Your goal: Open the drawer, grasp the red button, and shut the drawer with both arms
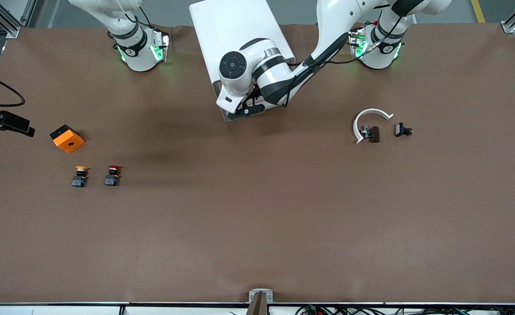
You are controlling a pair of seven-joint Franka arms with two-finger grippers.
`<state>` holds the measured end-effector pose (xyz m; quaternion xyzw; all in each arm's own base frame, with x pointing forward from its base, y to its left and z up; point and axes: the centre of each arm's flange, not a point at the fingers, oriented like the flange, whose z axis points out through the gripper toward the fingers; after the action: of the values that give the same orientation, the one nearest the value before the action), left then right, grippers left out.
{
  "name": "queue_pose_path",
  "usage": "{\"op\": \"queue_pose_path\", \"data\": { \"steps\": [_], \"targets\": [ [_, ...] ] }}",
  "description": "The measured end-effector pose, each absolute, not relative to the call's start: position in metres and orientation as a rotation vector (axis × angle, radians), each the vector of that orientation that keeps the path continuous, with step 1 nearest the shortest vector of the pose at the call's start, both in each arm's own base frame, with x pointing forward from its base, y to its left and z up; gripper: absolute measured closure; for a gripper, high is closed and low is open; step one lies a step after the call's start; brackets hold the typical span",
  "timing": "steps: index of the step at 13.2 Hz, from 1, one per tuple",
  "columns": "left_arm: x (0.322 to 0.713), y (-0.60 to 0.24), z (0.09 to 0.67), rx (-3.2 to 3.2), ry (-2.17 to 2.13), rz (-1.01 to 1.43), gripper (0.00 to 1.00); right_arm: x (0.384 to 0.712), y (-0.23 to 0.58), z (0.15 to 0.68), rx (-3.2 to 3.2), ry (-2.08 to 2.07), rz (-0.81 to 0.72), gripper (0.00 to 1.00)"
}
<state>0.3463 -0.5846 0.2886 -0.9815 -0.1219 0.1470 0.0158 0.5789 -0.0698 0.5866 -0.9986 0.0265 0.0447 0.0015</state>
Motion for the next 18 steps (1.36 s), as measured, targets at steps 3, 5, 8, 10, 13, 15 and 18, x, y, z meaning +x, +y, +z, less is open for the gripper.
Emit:
{"op": "queue_pose_path", "data": {
  "steps": [3, 5, 8, 10, 13, 15, 18],
  "targets": [
    [0.348, -0.584, 0.289, -3.054, -0.388, 0.465, 0.00, 0.579, -0.070, 0.583, -3.133, 0.083, 0.150, 0.00],
    [0.360, -0.581, 0.294, -3.066, -0.417, 0.459, 0.00, 0.579, -0.067, 0.584, -3.133, 0.076, 0.142, 0.00],
    [0.396, -0.565, 0.305, -3.091, -0.486, 0.446, 0.00, 0.580, -0.051, 0.586, -3.132, 0.174, 0.138, 0.00],
    [0.418, -0.551, 0.307, -3.105, -0.497, 0.435, 0.00, 0.581, -0.033, 0.590, -3.133, 0.237, 0.134, 0.00],
    [0.451, -0.526, 0.308, -3.114, -0.498, 0.375, 0.00, 0.574, -0.030, 0.610, -3.132, 0.258, 0.147, 0.00],
    [0.480, -0.501, 0.310, -3.126, -0.508, 0.358, 0.00, 0.565, -0.034, 0.633, -3.131, 0.269, 0.161, 0.00],
    [0.531, -0.447, 0.314, -3.153, -0.516, 0.339, 0.00, 0.559, -0.036, 0.650, -3.127, 0.279, 0.141, 0.00]
  ]
}}
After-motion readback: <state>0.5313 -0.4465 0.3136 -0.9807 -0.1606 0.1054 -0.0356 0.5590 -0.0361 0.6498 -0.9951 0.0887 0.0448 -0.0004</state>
